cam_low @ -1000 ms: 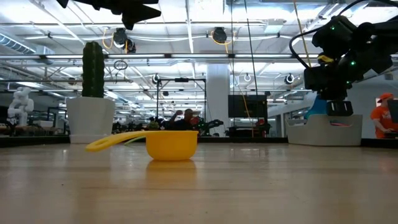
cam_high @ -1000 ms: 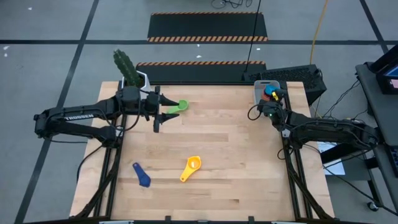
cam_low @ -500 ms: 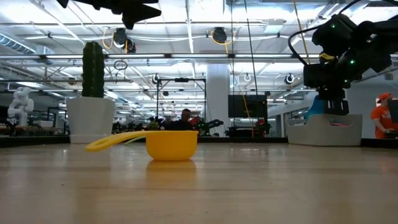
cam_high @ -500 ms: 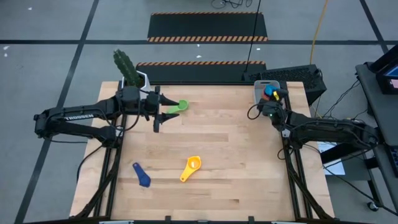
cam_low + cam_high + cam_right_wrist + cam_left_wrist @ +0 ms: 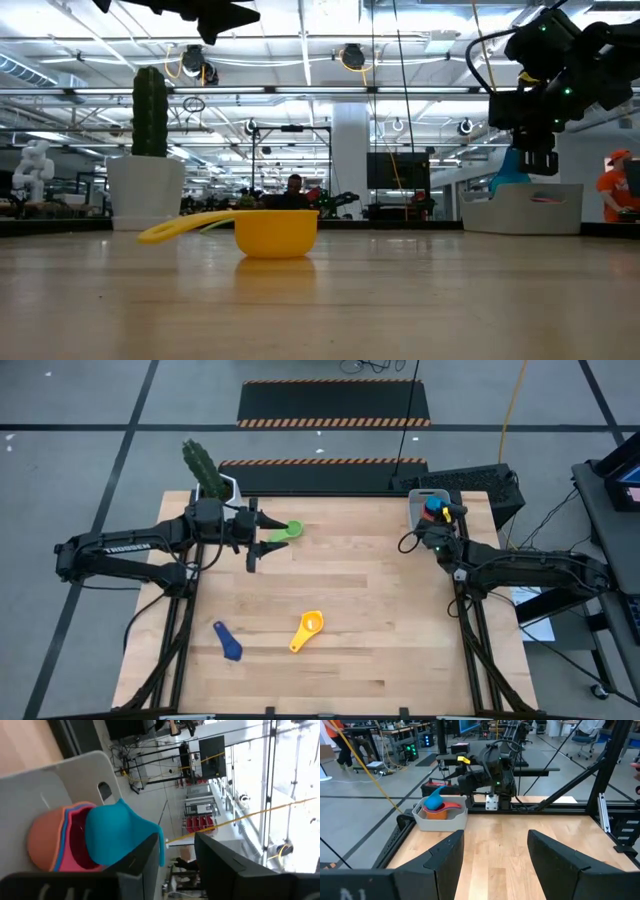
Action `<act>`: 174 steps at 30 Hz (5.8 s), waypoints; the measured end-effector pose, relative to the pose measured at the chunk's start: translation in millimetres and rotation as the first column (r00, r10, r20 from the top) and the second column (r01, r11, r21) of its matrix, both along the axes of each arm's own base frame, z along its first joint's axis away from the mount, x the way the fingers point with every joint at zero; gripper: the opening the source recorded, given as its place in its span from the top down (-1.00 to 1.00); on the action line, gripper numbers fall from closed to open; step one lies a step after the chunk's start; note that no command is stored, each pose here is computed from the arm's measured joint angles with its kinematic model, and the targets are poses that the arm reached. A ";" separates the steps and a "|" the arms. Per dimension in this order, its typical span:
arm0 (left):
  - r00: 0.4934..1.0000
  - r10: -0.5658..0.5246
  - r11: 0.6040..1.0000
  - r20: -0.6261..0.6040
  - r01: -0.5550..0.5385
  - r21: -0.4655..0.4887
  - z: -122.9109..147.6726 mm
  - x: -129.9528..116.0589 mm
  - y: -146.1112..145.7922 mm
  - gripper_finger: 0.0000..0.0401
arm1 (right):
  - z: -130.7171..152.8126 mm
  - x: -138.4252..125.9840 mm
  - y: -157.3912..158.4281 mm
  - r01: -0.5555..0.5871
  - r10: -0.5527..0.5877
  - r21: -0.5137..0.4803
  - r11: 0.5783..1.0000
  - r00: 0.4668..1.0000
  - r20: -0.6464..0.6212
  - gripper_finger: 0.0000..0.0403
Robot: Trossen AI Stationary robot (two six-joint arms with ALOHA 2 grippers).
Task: Nest measuring cups in basket
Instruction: Stack the light blue measuring cup on top of the orange measuring cup in the gray bin, then stack the yellow measuring cup on top of the light blue measuring cup in the gray bin
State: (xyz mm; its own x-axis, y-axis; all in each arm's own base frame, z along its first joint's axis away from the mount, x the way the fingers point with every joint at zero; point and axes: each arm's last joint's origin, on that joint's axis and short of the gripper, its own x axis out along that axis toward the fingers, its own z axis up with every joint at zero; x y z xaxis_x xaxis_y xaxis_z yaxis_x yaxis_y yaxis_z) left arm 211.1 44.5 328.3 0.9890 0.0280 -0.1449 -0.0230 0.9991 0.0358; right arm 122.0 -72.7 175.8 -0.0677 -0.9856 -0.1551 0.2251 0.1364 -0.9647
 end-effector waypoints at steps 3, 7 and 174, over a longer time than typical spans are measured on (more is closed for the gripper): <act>1.000 0.001 1.000 0.001 -0.001 -0.006 0.1 0.0 0.0 -0.10 | 2.3 1.7 0.8 -0.005 0.005 -0.009 1.000 0.999 0.047 0.37; 1.000 -0.003 1.000 0.003 0.003 -0.014 0.2 0.0 -0.1 -0.10 | 5.2 3.9 2.8 -0.018 0.019 -0.013 1.000 0.997 0.072 0.24; 0.999 -0.032 0.999 0.025 0.032 0.007 2.7 4.8 -33.0 -0.10 | 71.0 105.0 32.4 -0.611 -0.077 0.562 0.558 0.637 0.767 1.00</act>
